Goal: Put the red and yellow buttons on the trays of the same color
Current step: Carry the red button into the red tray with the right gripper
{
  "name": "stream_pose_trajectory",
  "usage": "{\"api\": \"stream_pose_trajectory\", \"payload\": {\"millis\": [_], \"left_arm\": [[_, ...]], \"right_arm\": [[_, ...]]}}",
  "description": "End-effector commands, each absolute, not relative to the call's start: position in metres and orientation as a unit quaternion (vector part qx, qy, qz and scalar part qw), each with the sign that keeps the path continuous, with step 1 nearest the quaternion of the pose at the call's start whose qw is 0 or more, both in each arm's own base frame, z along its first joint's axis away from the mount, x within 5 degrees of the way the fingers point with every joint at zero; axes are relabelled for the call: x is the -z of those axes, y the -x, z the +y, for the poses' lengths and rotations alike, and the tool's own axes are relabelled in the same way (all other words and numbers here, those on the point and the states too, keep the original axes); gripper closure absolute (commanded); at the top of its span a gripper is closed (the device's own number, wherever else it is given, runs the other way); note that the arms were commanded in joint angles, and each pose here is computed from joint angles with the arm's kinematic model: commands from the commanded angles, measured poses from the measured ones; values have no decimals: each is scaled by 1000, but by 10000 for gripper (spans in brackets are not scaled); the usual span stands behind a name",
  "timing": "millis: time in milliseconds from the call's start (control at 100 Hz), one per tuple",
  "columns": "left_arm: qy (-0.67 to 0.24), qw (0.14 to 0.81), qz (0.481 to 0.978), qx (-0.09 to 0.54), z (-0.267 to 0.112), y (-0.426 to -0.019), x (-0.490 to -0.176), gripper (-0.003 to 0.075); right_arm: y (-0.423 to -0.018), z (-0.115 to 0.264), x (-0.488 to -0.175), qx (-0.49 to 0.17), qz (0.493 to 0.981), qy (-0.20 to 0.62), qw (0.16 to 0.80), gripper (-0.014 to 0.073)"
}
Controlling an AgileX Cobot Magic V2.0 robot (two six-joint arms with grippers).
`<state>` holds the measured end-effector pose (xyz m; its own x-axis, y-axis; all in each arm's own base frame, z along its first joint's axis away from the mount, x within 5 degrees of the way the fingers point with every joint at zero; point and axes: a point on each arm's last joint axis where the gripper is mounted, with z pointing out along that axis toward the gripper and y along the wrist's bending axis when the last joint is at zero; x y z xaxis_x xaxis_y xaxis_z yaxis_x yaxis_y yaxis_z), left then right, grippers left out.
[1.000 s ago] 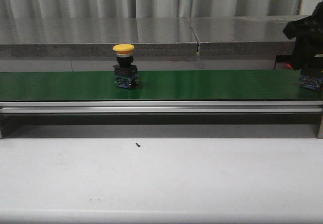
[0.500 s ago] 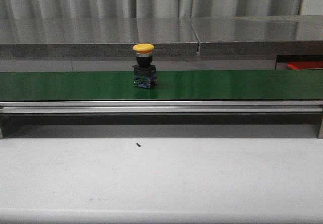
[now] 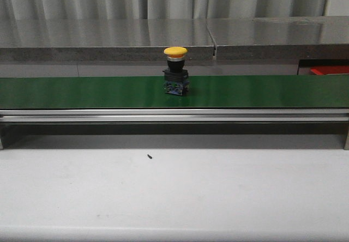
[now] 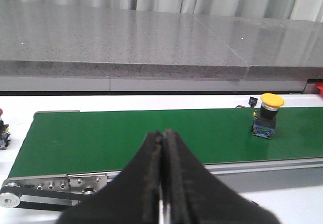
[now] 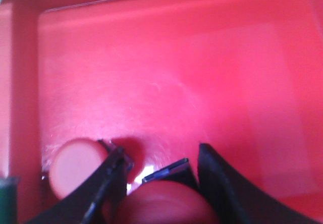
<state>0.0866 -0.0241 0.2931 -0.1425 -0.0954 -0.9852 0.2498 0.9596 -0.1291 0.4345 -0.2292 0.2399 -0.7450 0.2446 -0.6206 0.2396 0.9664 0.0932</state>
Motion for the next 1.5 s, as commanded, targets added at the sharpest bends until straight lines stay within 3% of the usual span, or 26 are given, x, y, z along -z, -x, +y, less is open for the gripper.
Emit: {"api": "stream_pose_trajectory", "payload": {"millis": [0,330,660,740,810,960,1000,1280,1490], "left_arm": [[-36,675,725,134,-22,-87,-306,739],[-36,675,725,134,-22,-87,-306,739],[-36,675,725,134,-22,-87,-306,739],[-36,675,725,134,-22,-87,-306,739],[-36,675,725,134,-22,-87,-306,739],[-36,675,725,134,-22,-87,-306,739],[-36,675,725,134,-22,-87,-306,739],[-36,675,725,134,-22,-87,-306,739],[-36,675,725,134,-22,-87,-306,739]], "right_arm": [[-442,-233,-273,4,914,-130,385,529],[-462,-243,-237,-11,923,-131,361,529],[-464,-244,-219,-19,930,-134,343,526],[-465,-244,-220,-18,929,-134,344,489],[-465,-245,-225,-16,927,-133,350,392],[-463,-249,-243,-10,921,-131,366,86],[-462,-248,-248,-8,919,-132,371,58],[-453,-244,-285,3,908,-126,399,57],[-435,-226,-330,-16,906,-96,411,57]]}}
